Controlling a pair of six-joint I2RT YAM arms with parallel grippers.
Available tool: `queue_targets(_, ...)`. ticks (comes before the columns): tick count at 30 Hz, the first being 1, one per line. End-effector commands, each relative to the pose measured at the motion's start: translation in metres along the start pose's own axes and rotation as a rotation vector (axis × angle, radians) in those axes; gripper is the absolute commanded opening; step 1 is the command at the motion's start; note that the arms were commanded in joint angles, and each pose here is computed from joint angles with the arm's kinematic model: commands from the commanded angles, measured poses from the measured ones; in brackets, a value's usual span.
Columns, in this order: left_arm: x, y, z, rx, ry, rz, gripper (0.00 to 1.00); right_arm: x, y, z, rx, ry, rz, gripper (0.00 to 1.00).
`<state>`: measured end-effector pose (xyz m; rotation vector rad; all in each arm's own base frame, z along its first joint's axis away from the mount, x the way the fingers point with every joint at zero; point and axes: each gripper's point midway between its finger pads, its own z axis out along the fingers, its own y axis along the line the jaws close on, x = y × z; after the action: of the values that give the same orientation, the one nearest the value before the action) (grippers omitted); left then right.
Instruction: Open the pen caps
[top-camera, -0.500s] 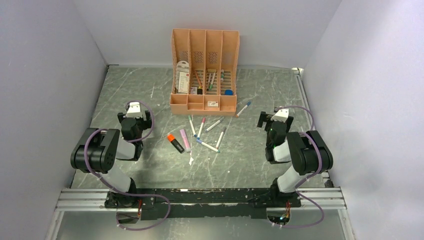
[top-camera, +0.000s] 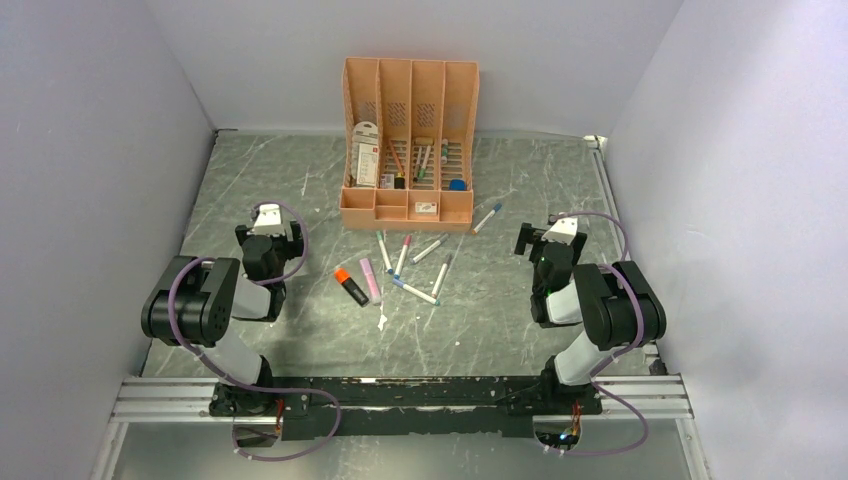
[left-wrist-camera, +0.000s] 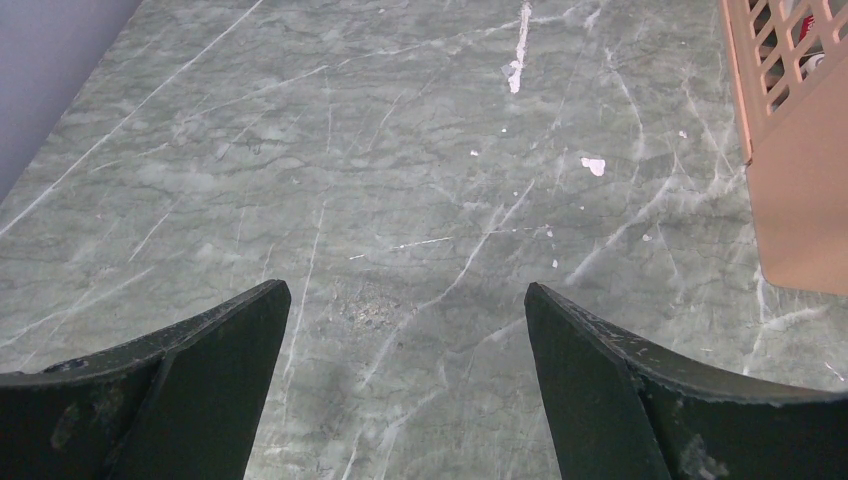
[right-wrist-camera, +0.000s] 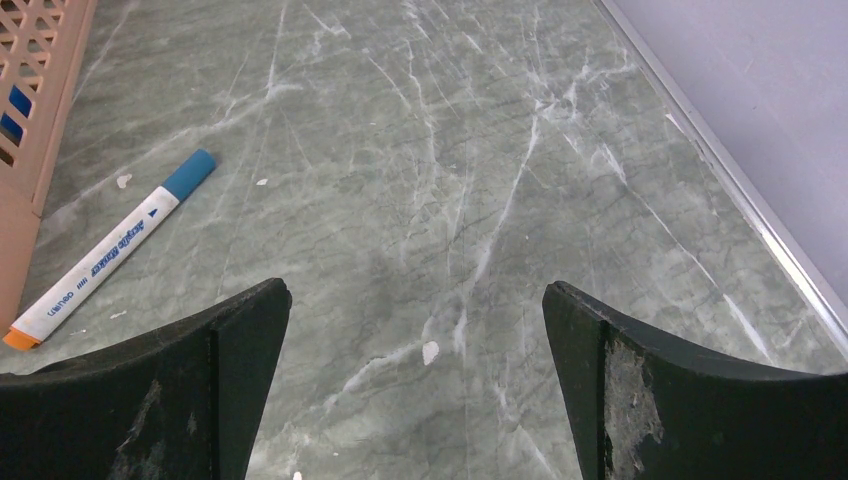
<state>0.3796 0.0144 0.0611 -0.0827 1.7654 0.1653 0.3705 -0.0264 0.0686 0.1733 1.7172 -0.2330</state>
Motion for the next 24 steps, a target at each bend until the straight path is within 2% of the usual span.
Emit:
queue_targets(1, -0.010, 0.000, 0.002, 0.009, -0.042, -0.020, 0.99, -0.005, -0.002, 0.001, 0.003, -0.022, -0.003, 1.00)
queue_targets(10, -0.014, -0.005, 0.001, 0.042, -0.049, -0.001, 0.99, -0.006, -0.003, 0.000, 0.005, -0.028, -0.005, 1.00)
queue_targets(12, -0.017, -0.010, 0.005, 0.072, -0.031, 0.016, 0.99, -0.008, 0.009, -0.003, -0.071, -0.037, -0.038, 1.00)
queue_targets(15, -0.025, -0.017, 0.010, 0.109, 0.007, 0.042, 0.99, -0.010, 0.011, -0.005, -0.089, -0.051, -0.043, 1.00)
queue_targets(19, -0.050, -0.032, 0.004, 0.148, -0.013, 0.082, 0.99, -0.023, 0.013, -0.005, -0.102, -0.053, -0.049, 1.00)
queue_targets(20, -0.057, -0.036, 0.001, 0.163, -0.028, 0.070, 0.99, -0.023, 0.016, -0.004, -0.120, -0.024, -0.065, 1.00)
queue_targets(24, -0.092, -0.061, -0.007, 0.275, -0.083, -0.008, 0.99, -0.050, 0.026, -0.006, -0.167, -0.042, -0.059, 1.00)
